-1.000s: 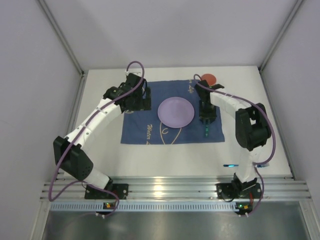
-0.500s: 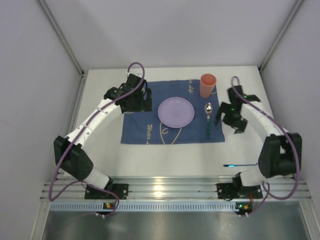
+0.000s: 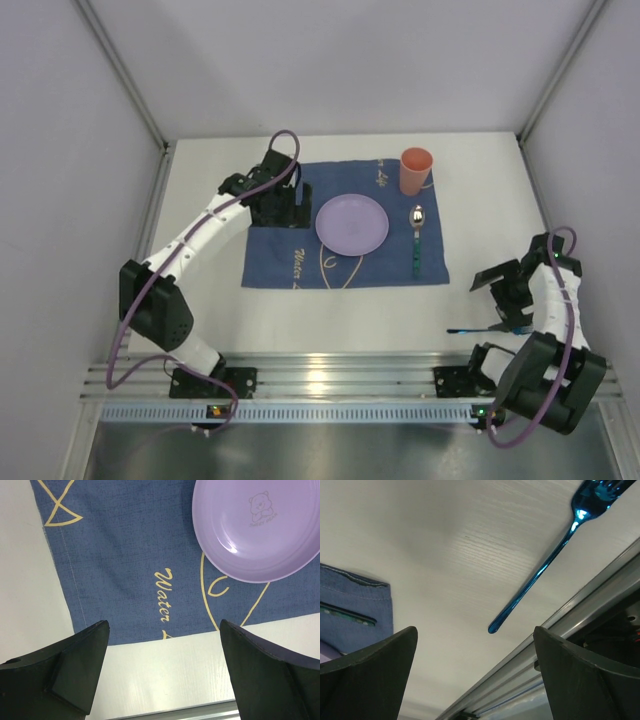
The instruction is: Set the dinner table for one person
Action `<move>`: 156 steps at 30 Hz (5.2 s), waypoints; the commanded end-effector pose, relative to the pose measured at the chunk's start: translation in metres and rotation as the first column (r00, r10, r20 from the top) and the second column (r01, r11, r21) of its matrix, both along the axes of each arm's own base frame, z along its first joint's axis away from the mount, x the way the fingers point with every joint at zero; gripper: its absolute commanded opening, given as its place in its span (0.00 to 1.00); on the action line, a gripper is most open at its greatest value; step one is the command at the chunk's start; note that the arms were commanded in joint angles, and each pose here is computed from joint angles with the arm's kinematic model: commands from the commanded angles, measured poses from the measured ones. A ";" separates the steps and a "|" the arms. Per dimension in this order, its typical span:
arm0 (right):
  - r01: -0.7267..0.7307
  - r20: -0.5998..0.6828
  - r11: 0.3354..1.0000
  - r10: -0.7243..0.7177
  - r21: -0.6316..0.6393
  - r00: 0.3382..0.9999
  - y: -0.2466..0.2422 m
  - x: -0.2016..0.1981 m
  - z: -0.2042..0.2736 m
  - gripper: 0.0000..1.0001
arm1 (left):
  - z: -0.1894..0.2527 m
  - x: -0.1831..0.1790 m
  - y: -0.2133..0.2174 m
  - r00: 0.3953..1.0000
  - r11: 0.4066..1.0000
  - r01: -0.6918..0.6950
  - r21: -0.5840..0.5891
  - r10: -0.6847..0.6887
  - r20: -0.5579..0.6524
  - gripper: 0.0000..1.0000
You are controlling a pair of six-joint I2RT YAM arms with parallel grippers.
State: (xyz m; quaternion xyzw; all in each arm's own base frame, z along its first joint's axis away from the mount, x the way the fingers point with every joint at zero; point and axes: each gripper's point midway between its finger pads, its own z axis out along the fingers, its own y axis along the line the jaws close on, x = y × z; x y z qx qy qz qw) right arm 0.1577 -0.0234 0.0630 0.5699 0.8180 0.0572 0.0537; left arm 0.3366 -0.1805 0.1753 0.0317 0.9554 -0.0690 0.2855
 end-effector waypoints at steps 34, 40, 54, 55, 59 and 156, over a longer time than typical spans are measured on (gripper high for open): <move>0.123 -0.145 0.987 -0.138 -0.105 0.980 -0.076 0.032 -0.063 0.88 | -0.012 0.032 0.012 0.999 0.998 -0.028 -0.053 0.030 0.035 0.97; 0.025 0.050 0.993 -0.019 -0.111 0.999 -0.086 0.123 -0.042 0.82 | -0.010 0.043 0.004 0.999 0.997 -0.030 -0.071 0.031 0.020 0.96; -0.299 0.147 0.928 0.335 -0.223 0.931 -0.057 0.210 0.018 0.81 | -0.003 0.051 -0.002 0.999 0.996 -0.040 -0.084 0.041 0.005 0.96; -0.307 0.133 0.924 0.342 -0.227 0.930 -0.059 0.208 0.015 0.81 | -0.006 0.049 -0.002 0.999 0.996 -0.042 -0.083 0.041 -0.005 0.96; -0.339 0.076 0.910 0.366 -0.240 0.928 -0.065 0.207 0.003 0.73 | -0.008 0.044 -0.001 0.999 0.995 -0.047 -0.089 0.045 -0.018 0.95; -0.735 0.615 0.651 0.663 -0.192 0.427 0.183 0.158 0.219 1.00 | -0.096 0.042 0.014 0.949 0.739 0.010 -0.673 -0.219 -0.227 0.07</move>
